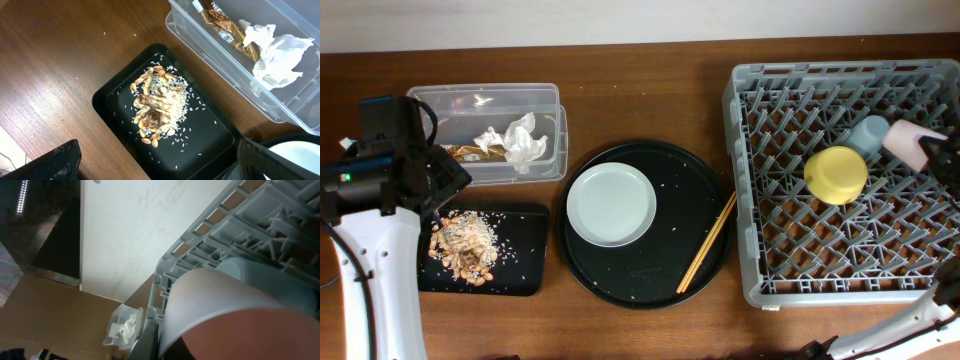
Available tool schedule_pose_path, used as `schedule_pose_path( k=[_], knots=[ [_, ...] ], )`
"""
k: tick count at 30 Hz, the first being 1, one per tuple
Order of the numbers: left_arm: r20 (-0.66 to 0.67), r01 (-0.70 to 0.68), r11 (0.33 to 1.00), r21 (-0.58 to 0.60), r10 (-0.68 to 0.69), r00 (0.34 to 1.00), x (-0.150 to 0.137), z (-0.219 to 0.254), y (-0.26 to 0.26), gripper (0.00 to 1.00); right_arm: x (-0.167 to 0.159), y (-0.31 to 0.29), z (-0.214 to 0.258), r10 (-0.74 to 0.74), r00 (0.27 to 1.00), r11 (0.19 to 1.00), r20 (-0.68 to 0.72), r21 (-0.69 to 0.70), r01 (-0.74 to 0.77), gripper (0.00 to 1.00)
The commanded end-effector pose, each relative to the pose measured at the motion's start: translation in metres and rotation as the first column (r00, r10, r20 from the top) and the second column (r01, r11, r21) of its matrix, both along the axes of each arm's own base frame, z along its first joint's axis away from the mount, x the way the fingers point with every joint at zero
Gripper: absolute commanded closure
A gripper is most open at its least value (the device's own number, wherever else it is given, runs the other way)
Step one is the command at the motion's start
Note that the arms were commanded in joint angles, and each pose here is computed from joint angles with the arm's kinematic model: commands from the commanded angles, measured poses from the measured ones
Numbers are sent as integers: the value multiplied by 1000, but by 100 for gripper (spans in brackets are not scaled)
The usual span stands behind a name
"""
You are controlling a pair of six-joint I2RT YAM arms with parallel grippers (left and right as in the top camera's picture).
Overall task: Sort waste into correct bins and load items into the dishwasher rack
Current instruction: 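Lower the pink cup upside down into the rack and release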
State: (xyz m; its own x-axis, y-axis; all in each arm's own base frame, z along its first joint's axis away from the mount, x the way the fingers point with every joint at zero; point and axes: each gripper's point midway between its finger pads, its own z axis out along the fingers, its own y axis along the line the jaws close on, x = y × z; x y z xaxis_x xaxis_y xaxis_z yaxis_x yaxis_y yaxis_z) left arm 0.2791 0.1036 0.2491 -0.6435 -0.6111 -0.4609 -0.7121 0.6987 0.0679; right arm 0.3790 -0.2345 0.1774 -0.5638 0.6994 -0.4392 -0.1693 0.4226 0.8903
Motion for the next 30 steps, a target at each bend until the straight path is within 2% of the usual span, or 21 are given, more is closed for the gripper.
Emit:
schedule_pose_path(
  k=[1, 4, 9, 16, 17, 20, 23, 25, 28, 30],
  knots=[
    [21, -16, 1000, 2, 16, 1000, -1, 5, 1, 0, 16, 23, -4, 62, 998, 997, 1, 49, -62, 95],
    [21, -16, 1000, 2, 16, 1000, -1, 5, 1, 0, 20, 28, -33, 74, 991, 996, -111, 61, -68, 95],
    [21, -16, 1000, 2, 16, 1000, -1, 5, 1, 1, 8, 10, -50, 21, 974, 999, -223, 50, -11, 95],
    [21, -16, 1000, 2, 16, 1000, -1, 5, 1, 0, -11, -9, -61, -32, 953, 998, -301, 40, 47, 88],
    [21, -16, 1000, 2, 16, 1000, -1, 5, 1, 0, -16, -14, -72, -51, 933, 998, -355, 9, 58, 83],
    [21, -16, 1000, 2, 16, 1000, -1, 5, 1, 1, -29, -21, -89, -77, 889, 997, -452, -36, 68, 82],
    [21, -16, 1000, 2, 16, 1000, -1, 5, 1, 0, -34, -22, -80, -87, 878, 995, -472, -5, 96, 73],
    [21, -16, 1000, 2, 16, 1000, -1, 5, 1, 0, -41, -26, -59, -120, 875, 992, -469, -24, 123, 62],
    [21, -16, 1000, 2, 16, 1000, -1, 5, 1, 0, -55, -35, -24, -228, 831, 973, -508, -101, 206, 59],
    [21, -16, 1000, 2, 16, 1000, -1, 5, 1, 0, -71, -41, 5, -364, 748, 931, -555, -233, 281, 58]
  ],
)
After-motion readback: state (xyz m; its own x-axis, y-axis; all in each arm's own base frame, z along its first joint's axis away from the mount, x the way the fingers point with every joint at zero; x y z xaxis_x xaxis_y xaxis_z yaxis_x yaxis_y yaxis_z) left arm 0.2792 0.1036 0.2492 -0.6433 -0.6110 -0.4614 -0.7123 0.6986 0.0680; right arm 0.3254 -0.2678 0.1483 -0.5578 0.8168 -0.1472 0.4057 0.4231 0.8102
